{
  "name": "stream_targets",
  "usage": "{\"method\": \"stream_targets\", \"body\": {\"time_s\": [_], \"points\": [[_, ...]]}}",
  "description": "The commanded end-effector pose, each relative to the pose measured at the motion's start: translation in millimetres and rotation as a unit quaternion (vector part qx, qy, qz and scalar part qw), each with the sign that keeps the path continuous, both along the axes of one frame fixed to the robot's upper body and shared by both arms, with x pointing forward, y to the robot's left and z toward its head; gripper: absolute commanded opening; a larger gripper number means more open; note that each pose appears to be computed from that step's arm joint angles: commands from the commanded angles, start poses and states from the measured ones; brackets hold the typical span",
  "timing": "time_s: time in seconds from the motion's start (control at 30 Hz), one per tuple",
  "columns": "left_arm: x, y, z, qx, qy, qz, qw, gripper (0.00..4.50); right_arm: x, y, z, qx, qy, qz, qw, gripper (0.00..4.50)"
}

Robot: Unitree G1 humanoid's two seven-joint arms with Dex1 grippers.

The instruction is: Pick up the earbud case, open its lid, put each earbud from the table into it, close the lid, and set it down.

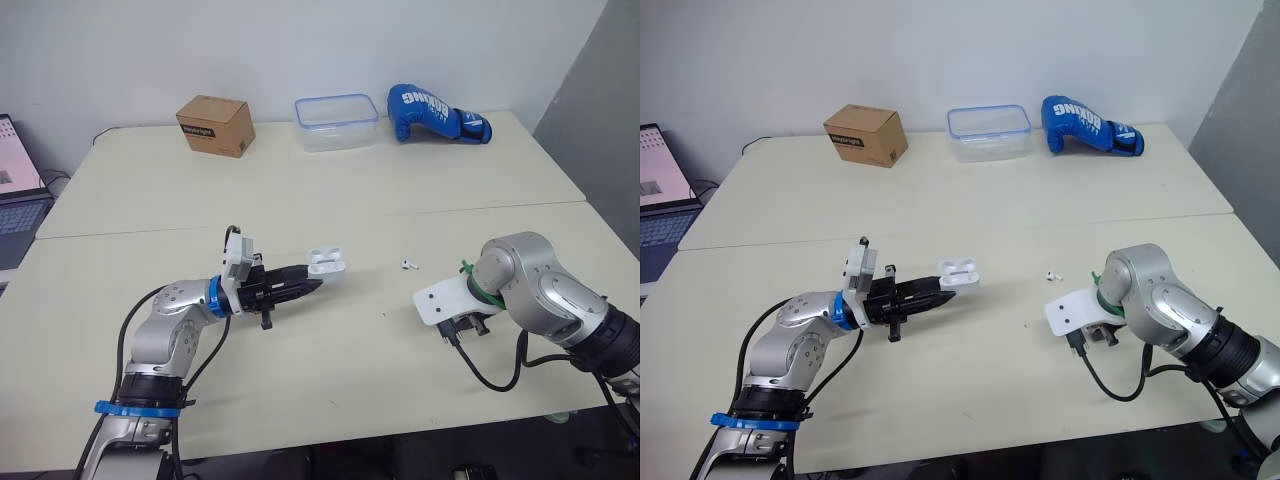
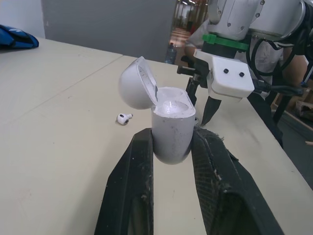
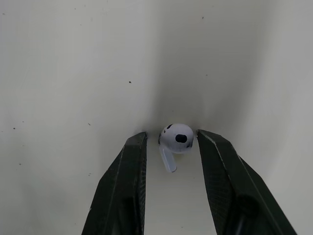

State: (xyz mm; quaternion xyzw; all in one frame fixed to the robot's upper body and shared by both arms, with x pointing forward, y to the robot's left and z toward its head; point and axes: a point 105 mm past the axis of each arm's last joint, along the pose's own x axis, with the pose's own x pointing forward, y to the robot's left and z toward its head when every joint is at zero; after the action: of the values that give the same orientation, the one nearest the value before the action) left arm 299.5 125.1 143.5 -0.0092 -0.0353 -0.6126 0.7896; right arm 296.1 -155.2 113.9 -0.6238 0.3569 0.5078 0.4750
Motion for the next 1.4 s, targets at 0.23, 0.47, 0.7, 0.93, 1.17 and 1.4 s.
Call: {"method": "stream_targets", "body": {"time_s": [0.23, 0.47, 0.7, 0.93, 1.17, 1.4], "points": [[-3, -5, 11, -0.003, -0.021, -0.006, 1.000, 0.75, -5, 1, 0, -0.030, 0.019, 0.014, 0.999, 1.63], [-3, -6, 11, -0.002, -0.021, -0.005, 1.000, 0.75, -5, 1, 0, -0.035, 0.019, 0.017, 0.999, 0.39], [-3, -6, 10, -0.002, -0.020, -0.006, 1.000, 0.75, -7, 2, -1, -0.034, 0.021, 0.019, 0.999, 0.39], [1, -3, 12, -0.007, -0.021, -0.002, 1.000, 0.75, -1, 4, 23, 0.018, -0.010, -0.016, 1.000, 0.39], [7, 3, 15, -0.014, -0.022, 0.003, 1.000, 0.75, -7, 19, 53, 0.186, -0.020, -0.076, 0.979, 0.39], [14, 9, 15, -0.017, -0.027, 0.009, 0.999, 0.75, -3, 48, 78, 0.424, -0.013, -0.177, 0.888, 0.39]]}}
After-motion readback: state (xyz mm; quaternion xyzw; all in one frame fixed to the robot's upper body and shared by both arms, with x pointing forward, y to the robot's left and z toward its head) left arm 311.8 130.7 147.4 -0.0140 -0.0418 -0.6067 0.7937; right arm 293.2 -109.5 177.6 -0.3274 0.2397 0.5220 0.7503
